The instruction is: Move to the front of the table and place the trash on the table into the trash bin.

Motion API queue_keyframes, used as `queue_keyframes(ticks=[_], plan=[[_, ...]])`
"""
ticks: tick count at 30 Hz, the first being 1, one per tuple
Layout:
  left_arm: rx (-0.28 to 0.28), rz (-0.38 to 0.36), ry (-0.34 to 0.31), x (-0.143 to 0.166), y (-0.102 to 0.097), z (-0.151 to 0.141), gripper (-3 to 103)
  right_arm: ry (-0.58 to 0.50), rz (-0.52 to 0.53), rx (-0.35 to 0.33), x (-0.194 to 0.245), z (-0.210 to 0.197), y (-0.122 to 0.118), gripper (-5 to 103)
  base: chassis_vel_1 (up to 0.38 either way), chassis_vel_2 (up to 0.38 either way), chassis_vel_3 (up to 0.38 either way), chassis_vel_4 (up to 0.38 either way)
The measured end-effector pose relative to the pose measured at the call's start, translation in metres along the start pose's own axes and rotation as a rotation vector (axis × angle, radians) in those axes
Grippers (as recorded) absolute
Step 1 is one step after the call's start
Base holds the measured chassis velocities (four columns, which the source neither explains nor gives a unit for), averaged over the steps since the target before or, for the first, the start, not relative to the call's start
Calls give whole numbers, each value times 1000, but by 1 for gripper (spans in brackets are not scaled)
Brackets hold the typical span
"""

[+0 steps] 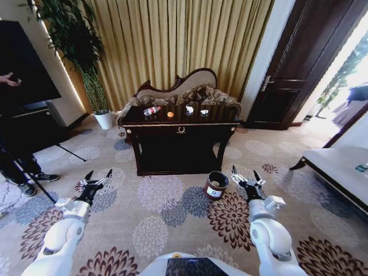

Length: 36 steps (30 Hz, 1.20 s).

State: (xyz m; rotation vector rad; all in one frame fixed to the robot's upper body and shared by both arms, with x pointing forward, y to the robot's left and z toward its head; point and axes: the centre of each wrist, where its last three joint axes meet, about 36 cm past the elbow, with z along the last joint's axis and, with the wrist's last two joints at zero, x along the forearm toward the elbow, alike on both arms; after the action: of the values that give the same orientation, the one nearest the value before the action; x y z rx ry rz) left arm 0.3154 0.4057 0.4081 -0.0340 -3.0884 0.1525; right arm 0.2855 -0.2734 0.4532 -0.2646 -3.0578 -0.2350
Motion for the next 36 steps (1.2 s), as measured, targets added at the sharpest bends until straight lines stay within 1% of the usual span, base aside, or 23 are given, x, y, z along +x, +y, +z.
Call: queue_keyframes(ticks=[15,36], plan=[[-1,2,-2,-1,2,3,100,3,-11,10,-1,3,0,100,-16,18,22,-14],[-2,2,-7,-2,5,6,100,17,-18,7,1,7,3,100,-113,111,110,-109]])
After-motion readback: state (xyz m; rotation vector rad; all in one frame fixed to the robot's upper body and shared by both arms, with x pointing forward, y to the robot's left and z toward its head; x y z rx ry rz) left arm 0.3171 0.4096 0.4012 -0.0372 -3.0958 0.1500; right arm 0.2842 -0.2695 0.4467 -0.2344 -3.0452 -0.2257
